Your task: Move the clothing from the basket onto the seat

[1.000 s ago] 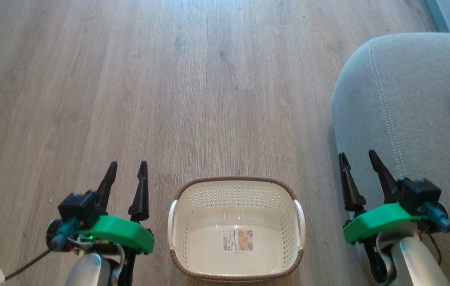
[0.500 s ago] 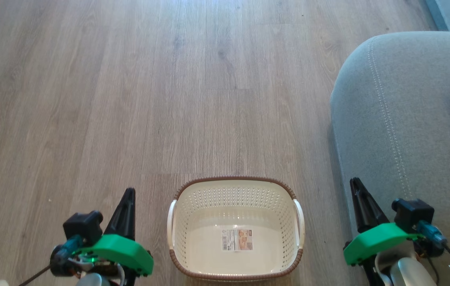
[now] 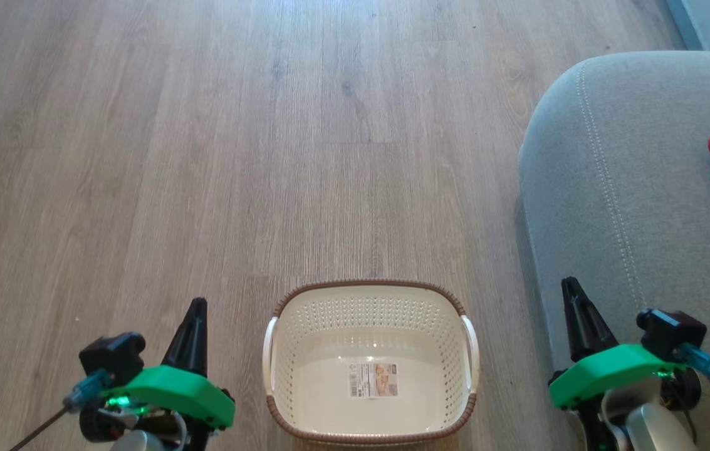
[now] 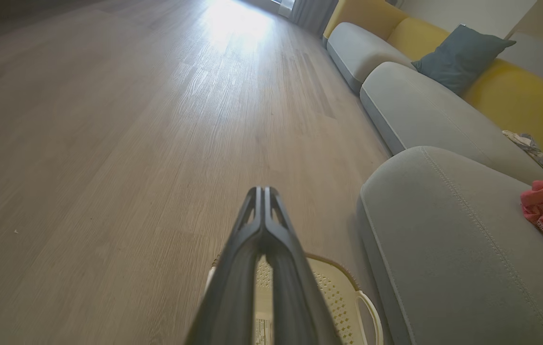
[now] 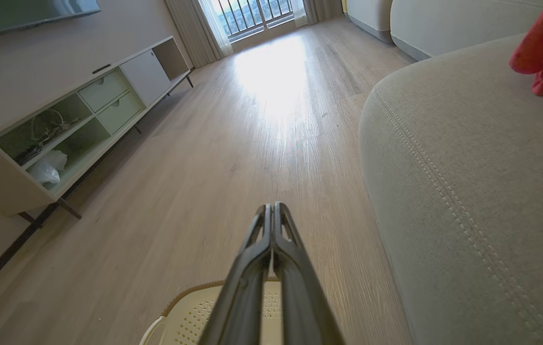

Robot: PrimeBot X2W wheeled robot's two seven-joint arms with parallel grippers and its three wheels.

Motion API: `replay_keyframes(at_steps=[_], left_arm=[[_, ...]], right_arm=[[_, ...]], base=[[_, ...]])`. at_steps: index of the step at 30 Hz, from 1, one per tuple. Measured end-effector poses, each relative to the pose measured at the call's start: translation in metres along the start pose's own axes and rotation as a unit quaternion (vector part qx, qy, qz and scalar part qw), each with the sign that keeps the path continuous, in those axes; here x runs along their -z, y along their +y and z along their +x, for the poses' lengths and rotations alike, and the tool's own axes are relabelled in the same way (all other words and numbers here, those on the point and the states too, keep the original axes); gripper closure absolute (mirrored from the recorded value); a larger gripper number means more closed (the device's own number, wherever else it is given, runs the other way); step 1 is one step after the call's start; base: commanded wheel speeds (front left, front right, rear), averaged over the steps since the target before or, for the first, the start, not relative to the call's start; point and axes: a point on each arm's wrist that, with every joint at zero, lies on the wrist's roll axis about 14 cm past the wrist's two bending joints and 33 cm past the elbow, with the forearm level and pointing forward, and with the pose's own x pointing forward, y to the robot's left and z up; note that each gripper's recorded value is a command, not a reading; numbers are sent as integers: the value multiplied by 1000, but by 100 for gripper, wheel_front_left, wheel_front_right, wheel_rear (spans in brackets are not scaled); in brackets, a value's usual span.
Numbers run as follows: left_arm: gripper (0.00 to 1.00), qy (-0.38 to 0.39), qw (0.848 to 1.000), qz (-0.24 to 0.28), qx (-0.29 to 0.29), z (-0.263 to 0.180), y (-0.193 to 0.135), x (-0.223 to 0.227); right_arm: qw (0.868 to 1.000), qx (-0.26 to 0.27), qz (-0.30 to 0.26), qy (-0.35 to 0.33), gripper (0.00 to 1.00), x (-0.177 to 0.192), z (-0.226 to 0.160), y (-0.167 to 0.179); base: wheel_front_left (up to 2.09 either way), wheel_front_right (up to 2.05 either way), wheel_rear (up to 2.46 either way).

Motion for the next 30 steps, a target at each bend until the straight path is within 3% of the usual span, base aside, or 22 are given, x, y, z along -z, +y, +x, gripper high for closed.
replay_keyframes(at_steps=[30], left_arm=[[100,20,987,-158,-27,1,14,0]], right_arm=[[986,39,165,-7,100,-10,-2,-17]], base=[[0,0,0]])
